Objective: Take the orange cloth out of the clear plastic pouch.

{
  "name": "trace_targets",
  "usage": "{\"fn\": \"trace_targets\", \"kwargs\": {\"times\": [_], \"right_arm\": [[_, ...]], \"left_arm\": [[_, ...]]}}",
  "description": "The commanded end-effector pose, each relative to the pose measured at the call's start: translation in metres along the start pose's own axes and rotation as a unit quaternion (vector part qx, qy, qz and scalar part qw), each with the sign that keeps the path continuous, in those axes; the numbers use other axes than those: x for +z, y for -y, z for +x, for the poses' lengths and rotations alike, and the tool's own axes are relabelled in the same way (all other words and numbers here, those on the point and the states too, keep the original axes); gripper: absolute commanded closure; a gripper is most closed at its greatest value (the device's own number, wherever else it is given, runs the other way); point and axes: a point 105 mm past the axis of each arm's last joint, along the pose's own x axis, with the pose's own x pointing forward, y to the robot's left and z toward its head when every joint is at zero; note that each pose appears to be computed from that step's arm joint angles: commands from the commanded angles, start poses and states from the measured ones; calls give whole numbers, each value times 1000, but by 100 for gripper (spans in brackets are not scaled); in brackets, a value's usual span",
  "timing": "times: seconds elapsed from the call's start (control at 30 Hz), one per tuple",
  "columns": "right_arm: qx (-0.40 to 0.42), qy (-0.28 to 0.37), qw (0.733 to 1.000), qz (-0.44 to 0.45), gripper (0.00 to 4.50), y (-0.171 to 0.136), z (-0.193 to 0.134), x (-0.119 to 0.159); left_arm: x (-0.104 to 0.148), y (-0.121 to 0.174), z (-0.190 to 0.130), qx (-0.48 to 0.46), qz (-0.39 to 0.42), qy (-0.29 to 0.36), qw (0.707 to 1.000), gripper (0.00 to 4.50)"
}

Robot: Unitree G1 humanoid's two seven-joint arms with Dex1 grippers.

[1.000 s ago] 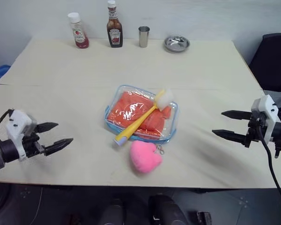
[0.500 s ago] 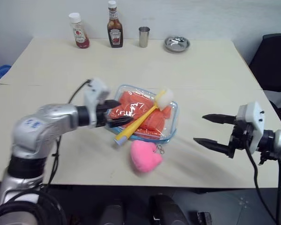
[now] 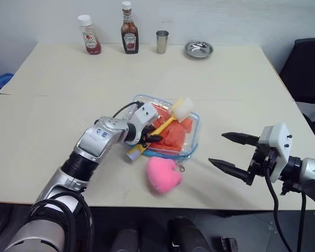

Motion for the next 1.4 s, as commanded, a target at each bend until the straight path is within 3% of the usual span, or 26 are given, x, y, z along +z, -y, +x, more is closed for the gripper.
{"fn": "trace_targets", "kwargs": {"times": [0.03, 0.07, 0.2, 0.37, 0.47, 0.63, 0.8, 0.93, 1.17, 1.3, 1.4], "right_arm": [[-10, 17, 1000, -19, 0, 2, -5, 11], [-8, 17, 1000, -20, 0, 2, -4, 11], [14, 20, 1000, -20, 0, 1, -1, 14], [78, 23, 996, -29, 0, -8, 8, 23], [115, 35, 992, -30, 0, -14, 17, 31], [174, 58, 983, -32, 0, -26, 36, 41], [207, 62, 976, -27, 0, -27, 46, 39], [217, 60, 974, -29, 0, -24, 51, 38], [218, 50, 974, -31, 0, -18, 48, 35], [207, 46, 977, -28, 0, -15, 43, 32], [199, 42, 979, -24, 0, -16, 40, 29]], "left_arm": [[3, -2, -4, 4, 1, 4, 1000, 333], [4, -2, -4, 3, -2, 5, 1000, 356], [17, -2, -16, 1, -41, 38, 998, 357], [31, -54, -77, 103, -135, 109, 979, 357], [6, -92, -127, 209, -159, 99, 960, 357], [-77, -130, -212, 369, -162, 11, 915, 357], [-122, -138, -240, 426, -180, -11, 887, 357], [-141, -137, -251, 455, -177, -25, 873, 235], [-127, -123, -283, 462, -168, 0, 871, 12], [-76, -91, -284, 350, -69, 51, 933, 5], [-32, -53, -264, 213, 35, 60, 975, 5]]}}
